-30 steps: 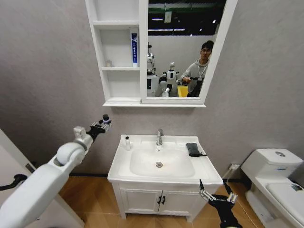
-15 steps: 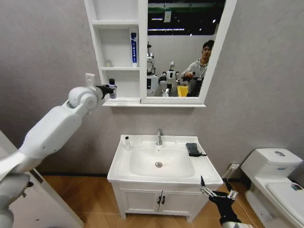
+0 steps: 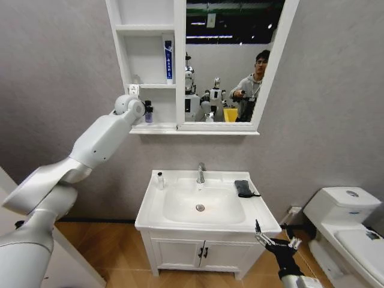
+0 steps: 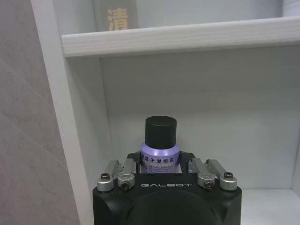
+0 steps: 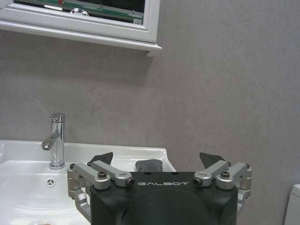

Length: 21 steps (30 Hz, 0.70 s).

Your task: Move facial cleanser and shampoo from washbasin to cabinet, then wipe washbasin with towel.

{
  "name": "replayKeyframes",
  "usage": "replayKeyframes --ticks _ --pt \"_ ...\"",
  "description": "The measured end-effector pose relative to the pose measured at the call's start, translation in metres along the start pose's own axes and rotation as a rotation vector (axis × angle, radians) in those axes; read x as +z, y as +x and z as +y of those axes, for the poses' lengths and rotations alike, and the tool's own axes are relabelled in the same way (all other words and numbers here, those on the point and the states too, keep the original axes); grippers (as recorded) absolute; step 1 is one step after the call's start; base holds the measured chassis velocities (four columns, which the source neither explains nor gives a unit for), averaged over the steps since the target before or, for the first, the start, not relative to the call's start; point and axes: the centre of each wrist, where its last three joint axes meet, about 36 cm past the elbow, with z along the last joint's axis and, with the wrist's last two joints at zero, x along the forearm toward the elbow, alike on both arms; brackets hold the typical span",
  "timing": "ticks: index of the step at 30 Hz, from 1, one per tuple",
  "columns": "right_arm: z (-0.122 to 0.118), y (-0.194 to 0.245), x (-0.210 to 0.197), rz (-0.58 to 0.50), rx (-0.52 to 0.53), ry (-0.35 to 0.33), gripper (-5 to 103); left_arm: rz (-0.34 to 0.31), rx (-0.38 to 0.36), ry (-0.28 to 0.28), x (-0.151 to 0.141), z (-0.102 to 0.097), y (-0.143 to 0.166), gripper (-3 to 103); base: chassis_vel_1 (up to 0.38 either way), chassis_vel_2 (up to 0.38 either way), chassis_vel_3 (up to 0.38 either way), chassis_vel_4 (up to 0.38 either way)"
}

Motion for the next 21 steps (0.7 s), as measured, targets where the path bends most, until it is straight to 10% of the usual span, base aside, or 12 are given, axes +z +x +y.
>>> replayKeyframes --ticks 8,21 --pt "-0.002 -0.001 -0.001 0.005 -0.003 0.004 100 0.004 -0.013 0.022 0.008 0.007 -0.013 41 0.0 0.0 0.0 0.0" --pt "-0.001 -0.001 0.0 0.009 0.002 0.002 100 -0.037 0.053 -0.003 0.04 0.017 0.028 89 0.0 0.0 0.0 0.0"
